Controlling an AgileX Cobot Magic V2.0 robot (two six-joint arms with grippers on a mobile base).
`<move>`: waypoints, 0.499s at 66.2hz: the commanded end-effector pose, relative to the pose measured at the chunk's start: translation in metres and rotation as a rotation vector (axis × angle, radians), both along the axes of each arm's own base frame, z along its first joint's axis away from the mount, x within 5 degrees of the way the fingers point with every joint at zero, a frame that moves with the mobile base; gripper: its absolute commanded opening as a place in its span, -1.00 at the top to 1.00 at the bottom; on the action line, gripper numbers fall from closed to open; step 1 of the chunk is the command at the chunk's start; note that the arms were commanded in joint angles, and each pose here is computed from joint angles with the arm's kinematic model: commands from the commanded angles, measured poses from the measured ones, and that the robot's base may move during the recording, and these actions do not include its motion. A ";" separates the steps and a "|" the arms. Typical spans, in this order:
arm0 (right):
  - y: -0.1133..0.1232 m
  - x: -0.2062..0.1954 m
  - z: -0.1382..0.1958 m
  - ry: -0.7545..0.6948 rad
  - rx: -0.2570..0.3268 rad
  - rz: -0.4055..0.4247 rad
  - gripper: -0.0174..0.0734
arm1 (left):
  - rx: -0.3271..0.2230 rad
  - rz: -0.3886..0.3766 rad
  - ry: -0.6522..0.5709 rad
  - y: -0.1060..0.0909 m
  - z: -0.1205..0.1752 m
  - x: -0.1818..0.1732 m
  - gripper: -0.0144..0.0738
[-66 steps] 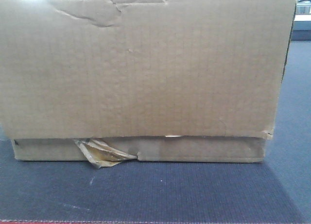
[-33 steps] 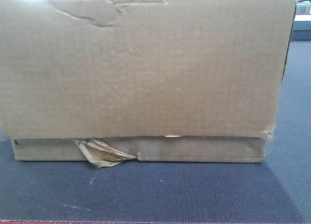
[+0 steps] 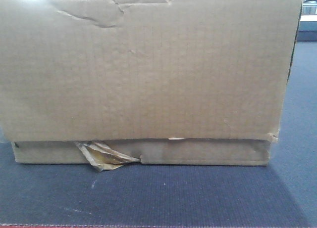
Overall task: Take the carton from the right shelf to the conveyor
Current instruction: 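Withdraw both grippers back from the carton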
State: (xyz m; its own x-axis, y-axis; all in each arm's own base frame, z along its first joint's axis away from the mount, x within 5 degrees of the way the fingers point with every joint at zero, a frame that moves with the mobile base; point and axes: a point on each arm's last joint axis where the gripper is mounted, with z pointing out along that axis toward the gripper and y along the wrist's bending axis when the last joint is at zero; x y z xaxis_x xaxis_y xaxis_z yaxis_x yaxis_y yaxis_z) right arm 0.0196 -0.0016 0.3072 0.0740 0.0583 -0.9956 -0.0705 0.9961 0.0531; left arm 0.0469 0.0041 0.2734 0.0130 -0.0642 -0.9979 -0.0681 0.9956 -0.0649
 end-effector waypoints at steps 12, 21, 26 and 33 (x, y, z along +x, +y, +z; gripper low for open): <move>0.000 -0.001 0.002 -0.029 -0.007 -0.006 0.74 | -0.007 -0.011 -0.020 -0.001 -0.052 0.007 0.66; 0.000 -0.001 0.002 -0.029 -0.007 -0.006 0.74 | -0.011 -0.016 -0.050 -0.001 -0.063 0.009 0.66; 0.000 -0.001 0.002 -0.032 -0.007 -0.005 0.74 | -0.013 -0.014 -0.009 -0.001 -0.067 0.009 0.66; 0.000 -0.001 0.002 -0.032 -0.007 -0.005 0.74 | -0.013 -0.014 -0.016 -0.001 -0.066 0.009 0.66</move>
State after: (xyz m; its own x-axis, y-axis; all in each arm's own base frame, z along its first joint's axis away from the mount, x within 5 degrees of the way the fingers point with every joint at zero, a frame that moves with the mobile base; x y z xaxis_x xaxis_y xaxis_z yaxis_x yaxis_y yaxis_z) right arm 0.0201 -0.0015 0.3064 0.0744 0.0582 -0.9955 -0.0709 0.9961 0.0529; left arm 0.0569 0.0033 0.2043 -0.0082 -0.0755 -0.9971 -0.0563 0.9956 -0.0749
